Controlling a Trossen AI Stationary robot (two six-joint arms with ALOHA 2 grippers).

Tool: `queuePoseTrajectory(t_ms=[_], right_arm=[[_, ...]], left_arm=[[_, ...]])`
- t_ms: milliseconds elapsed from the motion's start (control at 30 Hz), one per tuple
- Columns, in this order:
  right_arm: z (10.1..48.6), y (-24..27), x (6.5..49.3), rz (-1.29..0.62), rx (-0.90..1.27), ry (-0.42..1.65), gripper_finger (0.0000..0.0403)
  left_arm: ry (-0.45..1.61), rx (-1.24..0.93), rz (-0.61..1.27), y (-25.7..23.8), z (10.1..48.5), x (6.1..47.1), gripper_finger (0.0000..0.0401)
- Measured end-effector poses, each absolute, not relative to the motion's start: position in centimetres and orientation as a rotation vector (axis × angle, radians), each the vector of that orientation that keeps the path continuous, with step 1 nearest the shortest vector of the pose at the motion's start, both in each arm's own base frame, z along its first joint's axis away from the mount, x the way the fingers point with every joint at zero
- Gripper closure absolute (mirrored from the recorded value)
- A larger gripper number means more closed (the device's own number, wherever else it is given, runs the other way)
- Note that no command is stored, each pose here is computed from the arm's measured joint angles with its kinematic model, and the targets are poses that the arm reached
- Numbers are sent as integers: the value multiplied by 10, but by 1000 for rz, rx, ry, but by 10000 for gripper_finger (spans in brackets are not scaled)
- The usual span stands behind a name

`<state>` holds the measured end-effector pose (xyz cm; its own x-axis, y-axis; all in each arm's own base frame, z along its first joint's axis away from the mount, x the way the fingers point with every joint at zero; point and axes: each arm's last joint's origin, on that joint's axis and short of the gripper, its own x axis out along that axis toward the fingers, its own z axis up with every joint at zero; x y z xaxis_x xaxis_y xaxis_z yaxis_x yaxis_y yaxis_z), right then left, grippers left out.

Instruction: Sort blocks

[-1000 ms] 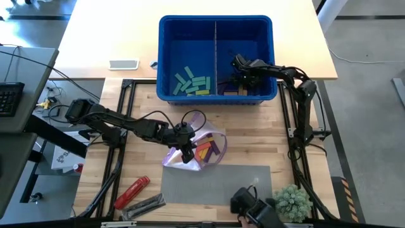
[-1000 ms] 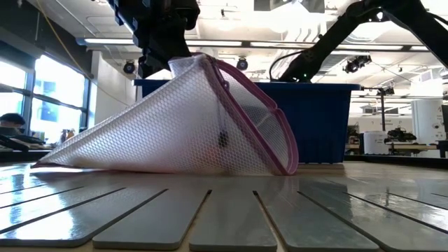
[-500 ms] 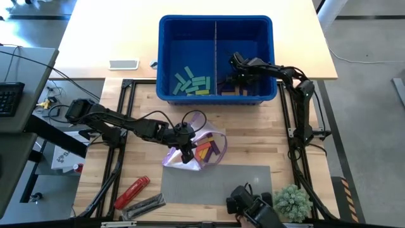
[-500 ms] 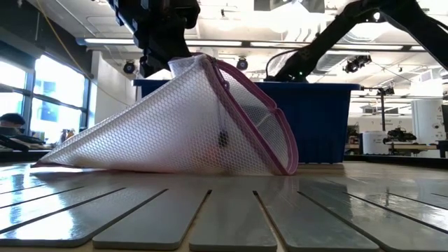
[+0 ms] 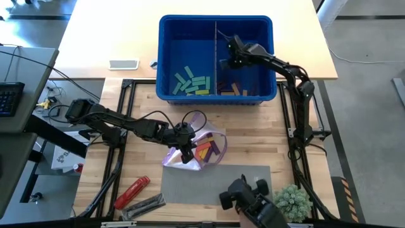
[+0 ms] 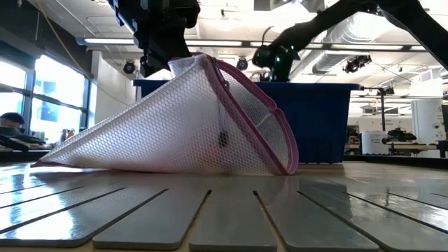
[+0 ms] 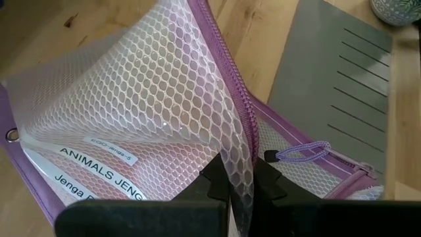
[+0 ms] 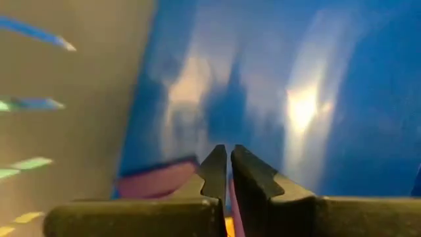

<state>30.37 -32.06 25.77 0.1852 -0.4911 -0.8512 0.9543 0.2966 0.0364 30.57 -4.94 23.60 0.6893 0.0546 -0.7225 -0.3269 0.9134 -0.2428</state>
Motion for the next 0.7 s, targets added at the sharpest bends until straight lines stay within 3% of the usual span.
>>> queuePoseTrajectory(t_ms=[133,233,533,700], right_arm=[[272,-322,305,-1049,589,873,401],[265,-319,302,-1020,585,936,383],[203,-308,291,-990,676,1059,261],[180,-306,289,-983,671,1031,219]], left_arm=[[787,-352,211,-49,236,306,401],[788,-346,209,-49,236,306,401],[789,-376,209,-50,236,306,401],[787,-405,218,-50,236,306,401]])
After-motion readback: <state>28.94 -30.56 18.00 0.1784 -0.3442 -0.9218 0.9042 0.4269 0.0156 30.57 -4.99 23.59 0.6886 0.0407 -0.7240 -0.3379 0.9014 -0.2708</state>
